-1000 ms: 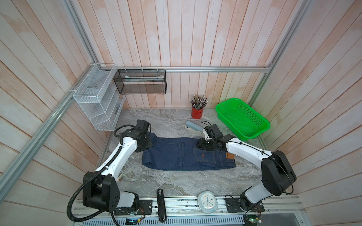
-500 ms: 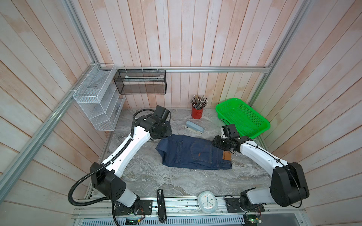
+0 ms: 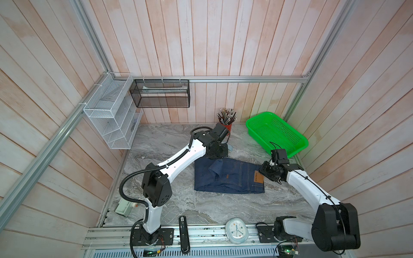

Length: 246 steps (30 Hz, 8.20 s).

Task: Fold and stack the trousers
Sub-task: Fold the trousers at the center of the table, then move the trousers to the middle-right of the table, then smooth out the trousers at the middle-right of the table, then move the trousers to the center of the table, then move the trousers to the top-left of the table.

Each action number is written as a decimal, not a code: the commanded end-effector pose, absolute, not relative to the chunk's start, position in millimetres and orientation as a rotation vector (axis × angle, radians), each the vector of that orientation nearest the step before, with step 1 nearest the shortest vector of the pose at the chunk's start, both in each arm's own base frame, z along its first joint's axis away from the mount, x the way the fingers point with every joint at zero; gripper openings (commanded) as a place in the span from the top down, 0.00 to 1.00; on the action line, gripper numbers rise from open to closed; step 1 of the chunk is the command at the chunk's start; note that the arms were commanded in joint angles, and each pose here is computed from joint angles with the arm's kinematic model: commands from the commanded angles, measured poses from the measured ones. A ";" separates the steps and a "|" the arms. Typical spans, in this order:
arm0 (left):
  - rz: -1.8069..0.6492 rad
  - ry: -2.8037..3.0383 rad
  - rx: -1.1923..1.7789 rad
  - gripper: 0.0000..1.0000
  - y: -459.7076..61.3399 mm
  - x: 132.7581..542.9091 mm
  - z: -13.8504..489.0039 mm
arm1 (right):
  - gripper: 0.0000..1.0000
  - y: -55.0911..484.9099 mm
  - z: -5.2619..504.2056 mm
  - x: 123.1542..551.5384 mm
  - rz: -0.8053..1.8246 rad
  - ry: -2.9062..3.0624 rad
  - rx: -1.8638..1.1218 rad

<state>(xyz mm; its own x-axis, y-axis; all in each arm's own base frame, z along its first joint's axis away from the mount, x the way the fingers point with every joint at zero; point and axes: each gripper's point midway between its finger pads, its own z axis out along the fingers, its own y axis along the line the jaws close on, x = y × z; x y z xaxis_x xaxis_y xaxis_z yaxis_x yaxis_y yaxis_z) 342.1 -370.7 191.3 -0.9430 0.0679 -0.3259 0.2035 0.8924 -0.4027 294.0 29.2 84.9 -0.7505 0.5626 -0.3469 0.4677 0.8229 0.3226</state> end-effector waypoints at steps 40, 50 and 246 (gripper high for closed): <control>-1.119 2.801 0.476 0.99 -562.3 280.7 132.1 | 0.85 14.8 34.8 268.3 0.457 2.637 0.930; -1.214 2.654 0.549 0.31 -563.9 283.6 176.0 | 0.57 -17.1 102.5 281.8 0.288 2.453 0.957; 0.322 2.894 -0.419 0.22 -25.7 512.4 -22.8 | 0.50 149.8 104.8 345.7 0.554 2.689 0.369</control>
